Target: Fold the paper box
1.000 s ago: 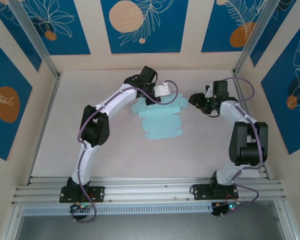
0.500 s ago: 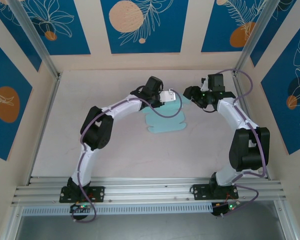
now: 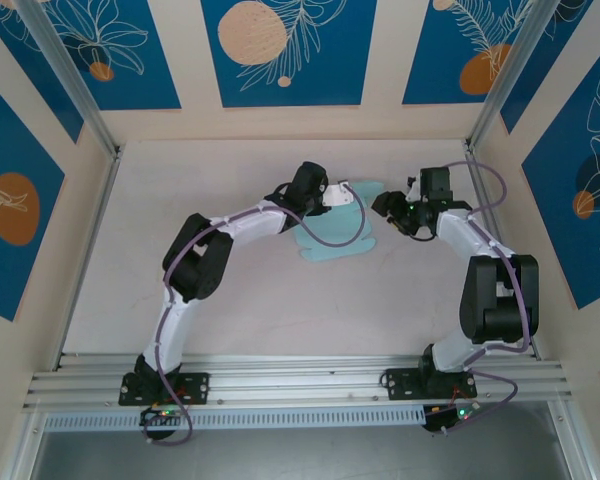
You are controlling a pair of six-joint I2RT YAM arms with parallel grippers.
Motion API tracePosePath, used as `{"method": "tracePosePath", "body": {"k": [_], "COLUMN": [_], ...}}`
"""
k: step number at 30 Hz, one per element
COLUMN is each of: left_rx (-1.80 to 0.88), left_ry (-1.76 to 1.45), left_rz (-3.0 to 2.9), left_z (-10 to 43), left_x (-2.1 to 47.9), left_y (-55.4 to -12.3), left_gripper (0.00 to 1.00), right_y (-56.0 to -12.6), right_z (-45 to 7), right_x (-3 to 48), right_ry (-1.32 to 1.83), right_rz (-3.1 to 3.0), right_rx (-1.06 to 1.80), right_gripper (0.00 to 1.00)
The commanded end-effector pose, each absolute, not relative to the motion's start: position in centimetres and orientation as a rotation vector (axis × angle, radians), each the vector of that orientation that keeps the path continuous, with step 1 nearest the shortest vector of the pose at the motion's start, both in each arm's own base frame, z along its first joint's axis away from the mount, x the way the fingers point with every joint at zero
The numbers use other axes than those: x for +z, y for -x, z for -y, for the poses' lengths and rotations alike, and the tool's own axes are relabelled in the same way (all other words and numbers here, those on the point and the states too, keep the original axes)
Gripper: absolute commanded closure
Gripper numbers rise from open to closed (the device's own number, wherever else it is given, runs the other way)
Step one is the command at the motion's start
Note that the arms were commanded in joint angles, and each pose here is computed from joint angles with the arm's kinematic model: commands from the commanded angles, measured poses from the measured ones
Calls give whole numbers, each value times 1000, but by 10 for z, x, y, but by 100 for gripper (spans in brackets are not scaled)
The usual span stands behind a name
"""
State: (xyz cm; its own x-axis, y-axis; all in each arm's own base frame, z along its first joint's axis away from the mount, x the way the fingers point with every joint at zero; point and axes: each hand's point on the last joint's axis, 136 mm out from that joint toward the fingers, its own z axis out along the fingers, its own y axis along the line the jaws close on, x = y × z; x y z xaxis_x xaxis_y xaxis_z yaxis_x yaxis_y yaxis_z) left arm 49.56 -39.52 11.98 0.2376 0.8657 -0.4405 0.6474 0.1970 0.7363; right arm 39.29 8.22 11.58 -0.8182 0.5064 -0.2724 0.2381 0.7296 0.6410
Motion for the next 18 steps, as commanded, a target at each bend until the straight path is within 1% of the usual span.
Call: {"method": "tracePosePath", "body": {"k": [1,9,13,18], "left_rx": [296,322,331,341], "left_ry": [-1594,-1600,-1609,-1613], "left_rz": [-1526,-1508,-1489,-1478], "left_z": [388,387,388,389], "left_x": [86,80,82,84], "left_y": [-484,-482,-482,-483], "left_gripper": [84,84,84,84], "right_y": [-391,-394,-406,-428], "right_z": [-89,-94,-96,-90], "right_x": [124,119,141,176], "right_ry": [-567,-556,-485,-411], "right_rz": [-2437,-2436,-2402,-2376], "right_rx": [932,961,945,847], "right_gripper": [39,39,39,39]}}
